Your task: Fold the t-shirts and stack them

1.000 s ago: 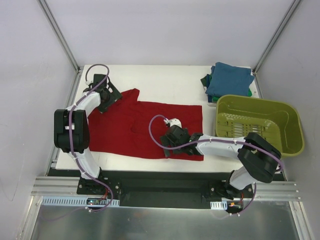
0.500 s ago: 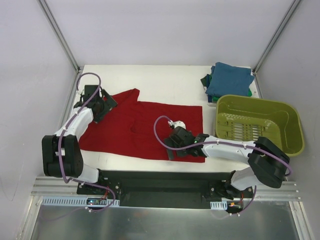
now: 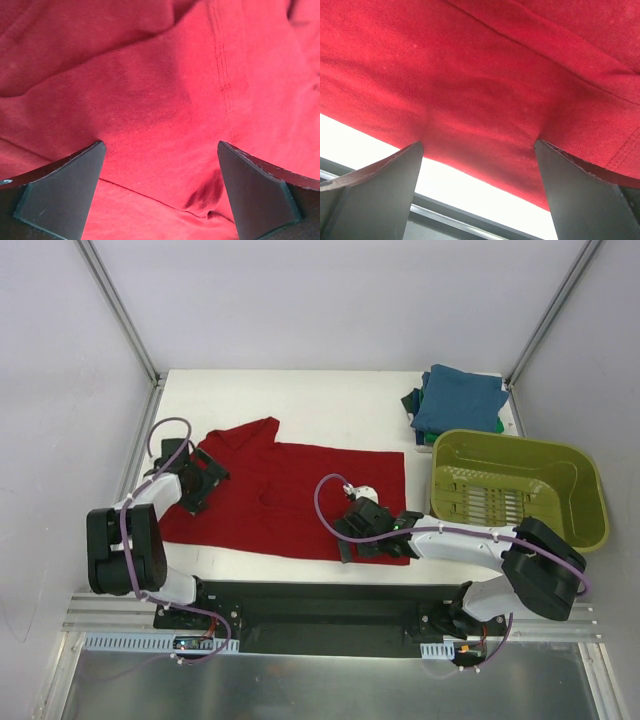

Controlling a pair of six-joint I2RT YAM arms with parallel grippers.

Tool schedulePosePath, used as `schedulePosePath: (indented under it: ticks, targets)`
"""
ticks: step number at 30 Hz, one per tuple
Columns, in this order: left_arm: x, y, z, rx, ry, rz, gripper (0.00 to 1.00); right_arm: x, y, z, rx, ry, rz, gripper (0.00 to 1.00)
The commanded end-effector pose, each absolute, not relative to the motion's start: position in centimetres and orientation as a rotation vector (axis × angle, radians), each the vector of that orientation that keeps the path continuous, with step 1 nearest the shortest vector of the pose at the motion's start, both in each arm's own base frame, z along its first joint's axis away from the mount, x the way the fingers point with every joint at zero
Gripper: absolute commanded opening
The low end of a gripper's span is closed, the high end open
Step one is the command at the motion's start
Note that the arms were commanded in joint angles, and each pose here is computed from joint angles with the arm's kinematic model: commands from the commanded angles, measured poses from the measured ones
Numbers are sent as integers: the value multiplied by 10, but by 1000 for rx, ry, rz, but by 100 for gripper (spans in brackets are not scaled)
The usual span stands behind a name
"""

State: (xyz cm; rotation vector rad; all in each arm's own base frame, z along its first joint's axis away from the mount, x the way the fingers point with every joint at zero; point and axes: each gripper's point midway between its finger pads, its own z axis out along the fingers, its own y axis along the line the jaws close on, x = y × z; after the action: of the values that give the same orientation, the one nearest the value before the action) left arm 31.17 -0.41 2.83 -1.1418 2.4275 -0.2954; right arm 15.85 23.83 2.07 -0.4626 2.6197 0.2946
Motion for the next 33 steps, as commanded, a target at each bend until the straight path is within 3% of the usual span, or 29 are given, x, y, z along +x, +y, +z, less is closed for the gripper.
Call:
schedulePosePath:
  ticks: [1,9,20,25,31,33]
  targets:
    - [259,18,4,-1323,2444,-201,99,140,222,9,-472,2706,250,100]
    - [214,42,10,-1427,2374,-14,100,141,239,18,-500,2708,311,100]
    - [214,51,30,-1424,2292,4,99,132,228,23,-502,2717,323,100]
    - [255,42,77,-1295,2241,-182,99,144,228,40,-543,2649,290,100]
    - [306,37,149,-1160,2131,-334,99,200,237,115,-469,2388,202,99]
    - [321,37,150,-1152,2151,-348,99,214,236,143,-401,2299,220,100]
